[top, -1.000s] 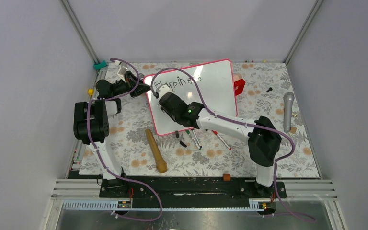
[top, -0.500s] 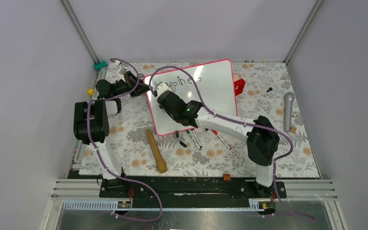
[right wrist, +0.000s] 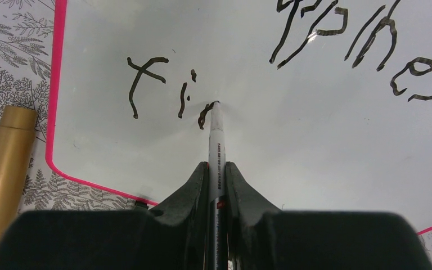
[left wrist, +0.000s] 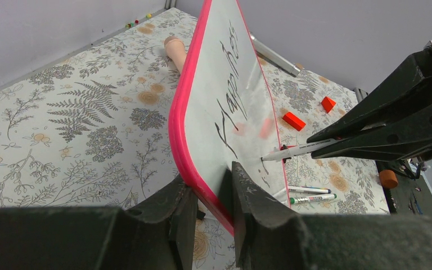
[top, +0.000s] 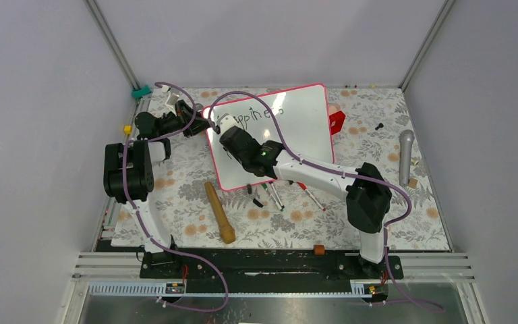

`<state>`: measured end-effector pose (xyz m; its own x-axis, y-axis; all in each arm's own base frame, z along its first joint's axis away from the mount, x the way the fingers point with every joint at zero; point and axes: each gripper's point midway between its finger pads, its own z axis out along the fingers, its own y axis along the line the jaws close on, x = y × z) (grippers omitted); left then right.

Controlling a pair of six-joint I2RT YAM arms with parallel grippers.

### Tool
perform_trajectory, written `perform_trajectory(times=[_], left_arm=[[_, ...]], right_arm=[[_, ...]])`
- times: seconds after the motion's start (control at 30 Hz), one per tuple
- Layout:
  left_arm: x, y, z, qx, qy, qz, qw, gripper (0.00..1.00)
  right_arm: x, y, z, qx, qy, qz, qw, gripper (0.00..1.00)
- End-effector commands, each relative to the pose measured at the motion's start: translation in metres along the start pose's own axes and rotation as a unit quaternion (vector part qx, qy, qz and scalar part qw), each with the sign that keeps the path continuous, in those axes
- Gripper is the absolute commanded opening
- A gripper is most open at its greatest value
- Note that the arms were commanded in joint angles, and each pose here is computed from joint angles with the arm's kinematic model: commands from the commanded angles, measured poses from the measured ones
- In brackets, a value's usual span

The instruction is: Write a sentence on the whiteboard

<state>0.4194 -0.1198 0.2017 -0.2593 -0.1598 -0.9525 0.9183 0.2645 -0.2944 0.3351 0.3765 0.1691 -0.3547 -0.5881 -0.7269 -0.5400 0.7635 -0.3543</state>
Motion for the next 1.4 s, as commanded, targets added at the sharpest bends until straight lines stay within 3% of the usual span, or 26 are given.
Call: perform_trajectory(times=[0.0,0.63,1.37], left_arm=[[0.039,-0.03,-0.005,0.114,0.083,0.092,0.986,0.0],[0.039,-0.03,-0.006,0.114,0.083,0.091,0.986,0.0],[0.039,-0.03,-0.006,0.114,0.083,0.091,0.986,0.0]], right_arm=[[-0.011,-0.012,-0.001,0.029,-0.011,0.003,1.0,0.0],[0.007,-0.016,-0.003,0.039,0.005,-0.002,0.999,0.0],[0.031,0.001,-0.008,-0.01,0.042,-0.009,0.999,0.0]])
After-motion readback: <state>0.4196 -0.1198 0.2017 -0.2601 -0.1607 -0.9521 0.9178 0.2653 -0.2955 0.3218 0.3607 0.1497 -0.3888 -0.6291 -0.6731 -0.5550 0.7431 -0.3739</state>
